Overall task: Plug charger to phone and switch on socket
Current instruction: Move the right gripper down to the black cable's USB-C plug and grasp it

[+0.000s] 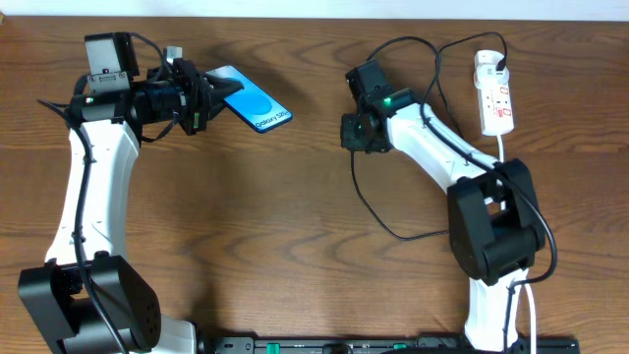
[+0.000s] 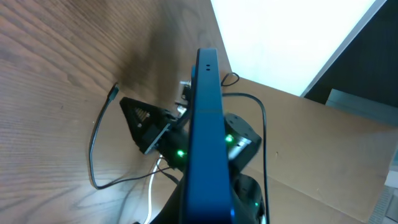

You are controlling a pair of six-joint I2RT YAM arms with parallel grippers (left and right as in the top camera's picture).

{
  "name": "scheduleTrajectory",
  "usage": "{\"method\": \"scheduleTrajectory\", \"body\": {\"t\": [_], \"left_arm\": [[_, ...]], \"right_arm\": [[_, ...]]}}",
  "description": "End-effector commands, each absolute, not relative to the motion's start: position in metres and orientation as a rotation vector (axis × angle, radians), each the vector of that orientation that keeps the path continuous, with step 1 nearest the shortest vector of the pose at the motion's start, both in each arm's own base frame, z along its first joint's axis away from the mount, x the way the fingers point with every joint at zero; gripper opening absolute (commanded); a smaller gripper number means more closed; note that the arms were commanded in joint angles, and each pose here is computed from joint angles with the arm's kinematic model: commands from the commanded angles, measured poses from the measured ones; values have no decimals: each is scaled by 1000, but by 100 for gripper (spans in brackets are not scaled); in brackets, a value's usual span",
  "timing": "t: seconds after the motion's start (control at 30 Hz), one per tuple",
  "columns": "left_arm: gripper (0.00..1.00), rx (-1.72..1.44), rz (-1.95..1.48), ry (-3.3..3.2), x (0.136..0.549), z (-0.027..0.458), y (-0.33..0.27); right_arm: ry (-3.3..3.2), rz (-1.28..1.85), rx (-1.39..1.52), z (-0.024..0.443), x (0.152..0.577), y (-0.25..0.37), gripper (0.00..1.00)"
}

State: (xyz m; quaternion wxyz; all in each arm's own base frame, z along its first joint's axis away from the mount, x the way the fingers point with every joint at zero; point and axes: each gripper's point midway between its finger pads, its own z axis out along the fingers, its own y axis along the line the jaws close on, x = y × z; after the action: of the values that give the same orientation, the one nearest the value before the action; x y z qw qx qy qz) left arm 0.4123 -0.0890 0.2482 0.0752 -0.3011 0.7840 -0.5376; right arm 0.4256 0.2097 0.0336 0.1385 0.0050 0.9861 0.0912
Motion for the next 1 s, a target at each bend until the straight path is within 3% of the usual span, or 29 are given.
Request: {"method": "scheduleTrajectory", "body": {"t": [0.0,0.97], "left_arm": [[7,-818,-1652,2332,407,265,-93],[7,-817,-1647,2333,408,264,-92]], "right_arm": [[2872,231,14,19,426,212,17],[2932,199,0,-10,413,214,17]]}}
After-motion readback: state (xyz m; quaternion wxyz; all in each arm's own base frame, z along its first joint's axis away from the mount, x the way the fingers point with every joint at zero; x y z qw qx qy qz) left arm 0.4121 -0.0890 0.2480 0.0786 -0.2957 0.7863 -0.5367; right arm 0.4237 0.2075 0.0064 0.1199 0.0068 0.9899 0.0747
